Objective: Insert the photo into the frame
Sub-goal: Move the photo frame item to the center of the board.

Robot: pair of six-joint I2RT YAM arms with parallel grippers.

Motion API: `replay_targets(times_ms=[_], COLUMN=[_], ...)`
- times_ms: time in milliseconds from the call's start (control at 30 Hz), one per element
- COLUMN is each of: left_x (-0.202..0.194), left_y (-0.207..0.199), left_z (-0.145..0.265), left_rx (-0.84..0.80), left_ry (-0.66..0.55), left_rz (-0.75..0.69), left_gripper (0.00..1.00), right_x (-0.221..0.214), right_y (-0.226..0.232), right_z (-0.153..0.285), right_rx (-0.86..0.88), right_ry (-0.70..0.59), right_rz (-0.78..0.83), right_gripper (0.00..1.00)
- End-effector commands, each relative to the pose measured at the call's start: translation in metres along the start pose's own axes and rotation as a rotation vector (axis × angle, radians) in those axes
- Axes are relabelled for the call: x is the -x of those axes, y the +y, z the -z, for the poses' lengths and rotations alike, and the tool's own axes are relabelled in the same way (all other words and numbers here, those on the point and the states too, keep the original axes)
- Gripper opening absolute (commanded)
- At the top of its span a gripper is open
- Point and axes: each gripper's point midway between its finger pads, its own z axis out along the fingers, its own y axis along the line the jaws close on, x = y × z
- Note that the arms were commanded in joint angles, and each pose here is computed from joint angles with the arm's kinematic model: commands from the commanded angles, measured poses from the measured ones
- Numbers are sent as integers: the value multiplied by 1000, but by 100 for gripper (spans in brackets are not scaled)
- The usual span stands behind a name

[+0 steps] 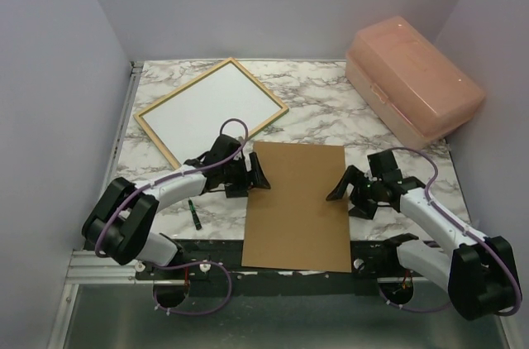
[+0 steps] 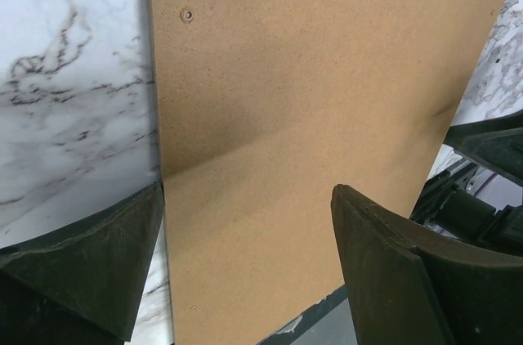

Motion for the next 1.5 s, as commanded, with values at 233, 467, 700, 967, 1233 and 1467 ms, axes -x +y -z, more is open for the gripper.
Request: replay_targets(times_ms=[233,467,700,967,1233,1467], left_x=[-36,-40,-58,-64,-57,-78], left_y=[-15,-19,12,57,73,68], left_z=[34,61,73,82,95,67], left_rx=[-94,-122,-24,167,327,282], left_ry=[52,-12,-11,-73,-82,18], left_rz=[2,7,31,84,44,33], left_gripper=[81,80,80,89,89,85], right_x=[-27,-40,-58,-82,-82,-94], right_y=[82,88,54,1,-45,-60], right_z=[39,47,37,26,20,19], right_rx=[445,517,375,179,-61,-87], right_ry=[147,216,280,323,309,347], right_rz=[76,92,71,60,86,98], right_gripper=[90,90,90,89,92,90])
